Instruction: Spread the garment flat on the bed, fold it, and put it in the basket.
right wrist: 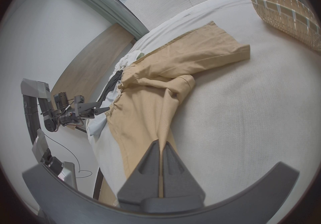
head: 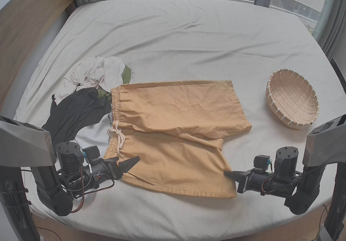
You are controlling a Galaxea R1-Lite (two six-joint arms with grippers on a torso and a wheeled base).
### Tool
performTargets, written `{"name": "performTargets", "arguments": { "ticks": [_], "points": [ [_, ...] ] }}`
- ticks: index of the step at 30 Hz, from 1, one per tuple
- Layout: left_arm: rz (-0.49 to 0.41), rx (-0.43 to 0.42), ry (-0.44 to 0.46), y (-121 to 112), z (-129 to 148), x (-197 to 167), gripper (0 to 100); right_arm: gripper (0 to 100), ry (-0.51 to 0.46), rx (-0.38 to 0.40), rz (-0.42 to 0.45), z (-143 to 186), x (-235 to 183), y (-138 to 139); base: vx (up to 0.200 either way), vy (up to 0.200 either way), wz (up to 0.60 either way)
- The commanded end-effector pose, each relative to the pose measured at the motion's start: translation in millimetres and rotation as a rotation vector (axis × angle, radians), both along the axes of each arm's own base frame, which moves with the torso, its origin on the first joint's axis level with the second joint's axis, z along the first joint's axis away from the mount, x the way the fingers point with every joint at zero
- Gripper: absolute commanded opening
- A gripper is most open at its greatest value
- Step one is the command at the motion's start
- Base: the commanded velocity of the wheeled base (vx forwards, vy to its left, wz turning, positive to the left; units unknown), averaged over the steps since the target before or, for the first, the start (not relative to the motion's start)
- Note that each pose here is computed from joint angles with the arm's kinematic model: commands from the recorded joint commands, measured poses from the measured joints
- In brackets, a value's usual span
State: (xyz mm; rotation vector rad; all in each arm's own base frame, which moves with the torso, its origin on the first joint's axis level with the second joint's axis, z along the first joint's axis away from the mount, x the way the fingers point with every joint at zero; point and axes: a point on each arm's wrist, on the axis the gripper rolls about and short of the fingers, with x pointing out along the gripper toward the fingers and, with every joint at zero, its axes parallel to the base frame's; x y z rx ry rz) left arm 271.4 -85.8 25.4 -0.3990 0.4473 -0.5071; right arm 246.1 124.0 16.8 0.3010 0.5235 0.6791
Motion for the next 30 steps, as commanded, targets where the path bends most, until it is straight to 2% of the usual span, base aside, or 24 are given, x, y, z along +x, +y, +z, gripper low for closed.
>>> {"name": "performTargets", "arguments": {
  "ticks": [1, 6, 14, 22, 23, 25, 30],
  "points": [
    [0.000, 0.002, 0.008, 0, -2, -1, 100, 0, -0.053, 0.030, 0.039, 10, 4, 14, 0.000, 0.000, 0.00],
    [0.003, 0.004, 0.014, 1, -2, -2, 100, 0, -0.058, 0.034, 0.080, -5, 17, 34, 0.000, 0.000, 0.00],
    [-0.002, 0.006, 0.016, 0, -3, -3, 100, 0, -0.130, 0.075, 0.140, -12, 39, 70, 0.000, 0.000, 0.00],
    [0.000, 0.006, 0.016, 1, -3, -2, 100, 0, -0.142, 0.092, 0.191, -15, 40, 84, 0.000, 0.000, 0.00],
    [0.000, 0.006, 0.018, 1, -3, -3, 100, 0, -0.142, 0.101, 0.228, -13, 36, 89, 0.000, 0.000, 0.00],
    [0.000, 0.006, 0.018, 1, -3, -3, 100, 0, -0.142, 0.106, 0.246, -12, 33, 94, 0.000, 0.000, 0.00],
    [-0.001, 0.007, 0.018, 0, -3, -3, 100, 0, -0.141, 0.111, 0.259, -13, 32, 98, 0.000, 0.000, 0.00]
  ]
}}
